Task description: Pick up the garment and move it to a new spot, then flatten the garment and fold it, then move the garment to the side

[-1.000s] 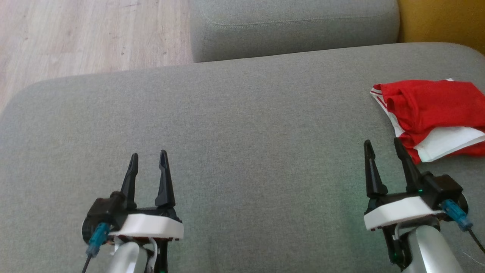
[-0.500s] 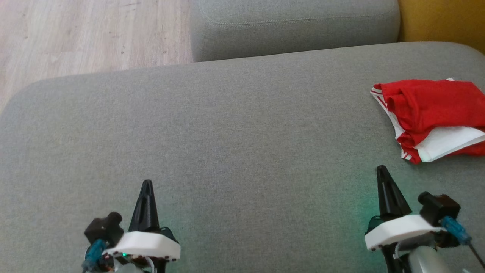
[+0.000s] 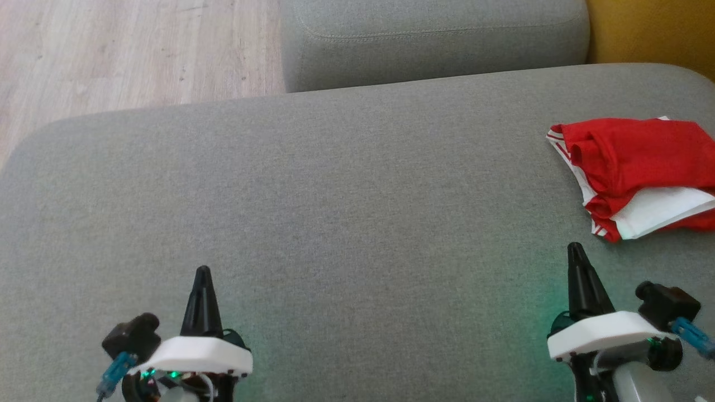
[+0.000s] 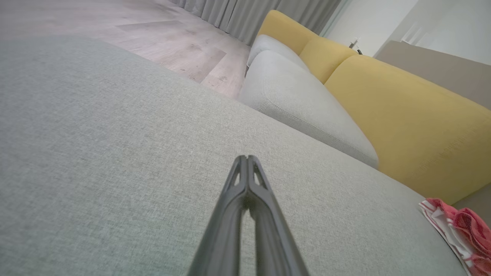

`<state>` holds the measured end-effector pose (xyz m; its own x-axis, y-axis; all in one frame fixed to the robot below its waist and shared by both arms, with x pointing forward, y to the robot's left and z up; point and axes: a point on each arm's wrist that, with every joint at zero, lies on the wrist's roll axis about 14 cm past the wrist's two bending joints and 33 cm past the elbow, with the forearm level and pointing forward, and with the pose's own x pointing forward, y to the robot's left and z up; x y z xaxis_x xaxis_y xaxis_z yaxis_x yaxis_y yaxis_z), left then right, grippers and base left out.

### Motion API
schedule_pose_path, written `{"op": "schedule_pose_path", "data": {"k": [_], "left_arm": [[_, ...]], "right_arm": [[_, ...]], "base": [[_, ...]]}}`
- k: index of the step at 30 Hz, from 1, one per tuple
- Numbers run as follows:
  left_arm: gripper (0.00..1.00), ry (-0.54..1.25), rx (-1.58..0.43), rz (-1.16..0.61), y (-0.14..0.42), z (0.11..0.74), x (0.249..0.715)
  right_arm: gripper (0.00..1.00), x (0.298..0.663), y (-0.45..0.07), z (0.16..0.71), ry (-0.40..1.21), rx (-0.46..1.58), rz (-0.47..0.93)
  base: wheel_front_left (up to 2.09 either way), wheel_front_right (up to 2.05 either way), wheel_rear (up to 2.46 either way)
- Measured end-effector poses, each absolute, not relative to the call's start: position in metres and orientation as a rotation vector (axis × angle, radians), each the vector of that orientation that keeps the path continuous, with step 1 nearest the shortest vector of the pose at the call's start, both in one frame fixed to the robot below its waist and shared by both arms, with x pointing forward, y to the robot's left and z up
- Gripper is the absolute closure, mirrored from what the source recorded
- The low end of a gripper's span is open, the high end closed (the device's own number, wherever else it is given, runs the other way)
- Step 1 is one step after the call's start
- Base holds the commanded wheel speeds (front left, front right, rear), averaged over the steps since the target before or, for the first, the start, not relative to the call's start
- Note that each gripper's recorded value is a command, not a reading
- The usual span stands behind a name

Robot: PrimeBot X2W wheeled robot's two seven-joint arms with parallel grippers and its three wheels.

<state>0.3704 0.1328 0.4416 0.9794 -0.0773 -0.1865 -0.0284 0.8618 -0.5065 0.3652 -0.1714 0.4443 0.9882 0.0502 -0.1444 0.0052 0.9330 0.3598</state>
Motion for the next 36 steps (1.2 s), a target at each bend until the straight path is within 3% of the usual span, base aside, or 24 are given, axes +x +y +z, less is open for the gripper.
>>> {"op": "schedule_pose_path", "data": {"k": [36], "left_arm": [[1.00,0.222,-0.888,0.049,0.153,0.446,0.374]], "right_arm": [[1.00,0.367,-0.189,0.449,0.153,0.773,-0.080]], "base": [[0.00,0.00,0.00]]}}
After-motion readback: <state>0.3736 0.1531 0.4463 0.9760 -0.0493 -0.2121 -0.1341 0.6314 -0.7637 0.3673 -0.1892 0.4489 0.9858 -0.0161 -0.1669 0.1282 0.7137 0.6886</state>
